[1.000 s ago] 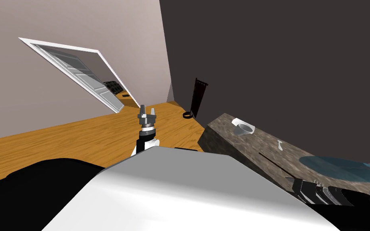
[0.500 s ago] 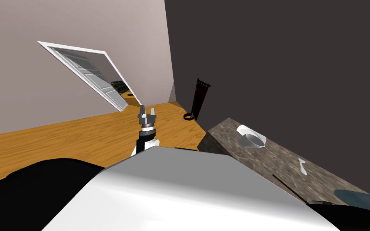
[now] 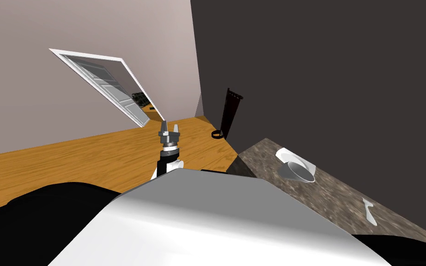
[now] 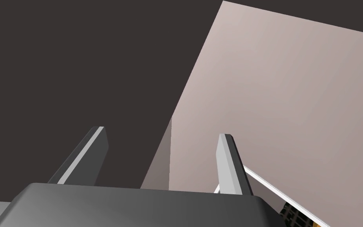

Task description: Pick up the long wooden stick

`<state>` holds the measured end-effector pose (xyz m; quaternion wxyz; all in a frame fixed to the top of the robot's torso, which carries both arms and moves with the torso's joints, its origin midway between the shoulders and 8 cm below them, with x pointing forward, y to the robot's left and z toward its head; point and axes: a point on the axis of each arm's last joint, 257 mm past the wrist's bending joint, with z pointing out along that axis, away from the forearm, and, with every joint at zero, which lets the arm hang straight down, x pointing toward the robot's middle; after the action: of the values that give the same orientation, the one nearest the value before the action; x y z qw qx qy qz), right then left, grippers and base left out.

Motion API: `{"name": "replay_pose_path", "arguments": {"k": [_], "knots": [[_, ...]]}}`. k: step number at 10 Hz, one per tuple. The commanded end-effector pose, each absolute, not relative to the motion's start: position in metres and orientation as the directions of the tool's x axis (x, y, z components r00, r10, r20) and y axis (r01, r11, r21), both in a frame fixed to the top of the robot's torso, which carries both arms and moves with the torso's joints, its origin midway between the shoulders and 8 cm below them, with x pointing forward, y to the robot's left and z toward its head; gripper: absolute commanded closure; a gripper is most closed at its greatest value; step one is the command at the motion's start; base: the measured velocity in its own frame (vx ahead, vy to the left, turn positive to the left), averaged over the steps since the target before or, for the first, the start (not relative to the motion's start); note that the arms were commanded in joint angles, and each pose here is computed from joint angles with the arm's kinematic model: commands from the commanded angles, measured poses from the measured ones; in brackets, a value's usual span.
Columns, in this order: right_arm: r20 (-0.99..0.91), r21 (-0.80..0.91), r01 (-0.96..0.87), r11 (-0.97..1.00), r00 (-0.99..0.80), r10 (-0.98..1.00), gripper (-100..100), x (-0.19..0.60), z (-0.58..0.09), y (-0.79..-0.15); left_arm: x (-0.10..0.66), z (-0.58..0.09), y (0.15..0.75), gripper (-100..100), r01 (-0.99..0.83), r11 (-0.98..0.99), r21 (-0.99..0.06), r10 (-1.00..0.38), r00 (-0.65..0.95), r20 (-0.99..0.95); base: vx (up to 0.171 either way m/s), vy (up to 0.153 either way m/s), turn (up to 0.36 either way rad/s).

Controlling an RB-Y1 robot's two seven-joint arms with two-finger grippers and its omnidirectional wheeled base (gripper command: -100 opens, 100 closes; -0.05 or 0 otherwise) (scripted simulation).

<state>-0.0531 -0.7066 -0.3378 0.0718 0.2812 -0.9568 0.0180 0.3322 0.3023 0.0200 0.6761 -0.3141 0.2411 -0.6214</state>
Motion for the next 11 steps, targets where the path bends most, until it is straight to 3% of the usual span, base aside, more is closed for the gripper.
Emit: {"name": "replay_pose_path", "arguments": {"k": [1, 3, 4, 8, 9, 10, 11], "knots": [[0.148, 0.003, -0.535, 0.845, -0.835, -0.529, -100, -0.061, -0.347, -0.705, 0.332, 0.020, 0.302, 0, 0.689, 0.030, -0.724, -0.992, 0.111, 0.064, 0.009, -0.021, 0.063], [0.147, 0.005, -0.531, 0.847, -0.838, -0.526, -100, -0.065, -0.351, -0.703, 0.332, 0.020, 0.302, 0, 0.689, 0.030, -0.724, -0.992, 0.111, 0.064, 0.004, -0.017, 0.049], [0.148, 0.003, -0.531, 0.847, -0.838, -0.526, 100, -0.066, -0.352, -0.703, 0.332, 0.020, 0.302, 0, 0.689, 0.030, -0.724, -0.992, 0.111, 0.064, 0.000, 0.000, 0.000], [0.148, 0.004, -0.530, 0.848, -0.838, -0.525, 100, -0.066, -0.352, -0.703, 0.332, 0.020, 0.302, 0, 0.689, 0.030, -0.724, -0.992, 0.111, 0.064, 0.000, 0.000, 0.000], [0.148, 0.004, -0.531, 0.848, -0.838, -0.525, 0, -0.066, -0.352, -0.703, 0.332, 0.020, 0.302, 0, 0.689, 0.030, -0.724, -0.992, 0.111, 0.064, 0.000, 0.000, 0.000], [0.148, 0.003, -0.538, 0.843, -0.833, -0.533, 100, -0.057, -0.342, -0.706, 0.332, 0.020, 0.302, 0, 0.689, 0.030, -0.724, -0.992, 0.111, 0.064, -0.004, 0.014, -0.072], [0.148, 0.004, -0.544, 0.839, -0.830, -0.538, 100, -0.050, -0.335, -0.709, 0.332, 0.020, 0.302, 0, 0.689, 0.030, -0.724, -0.992, 0.111, 0.064, -0.013, 0.026, -0.094]]}}
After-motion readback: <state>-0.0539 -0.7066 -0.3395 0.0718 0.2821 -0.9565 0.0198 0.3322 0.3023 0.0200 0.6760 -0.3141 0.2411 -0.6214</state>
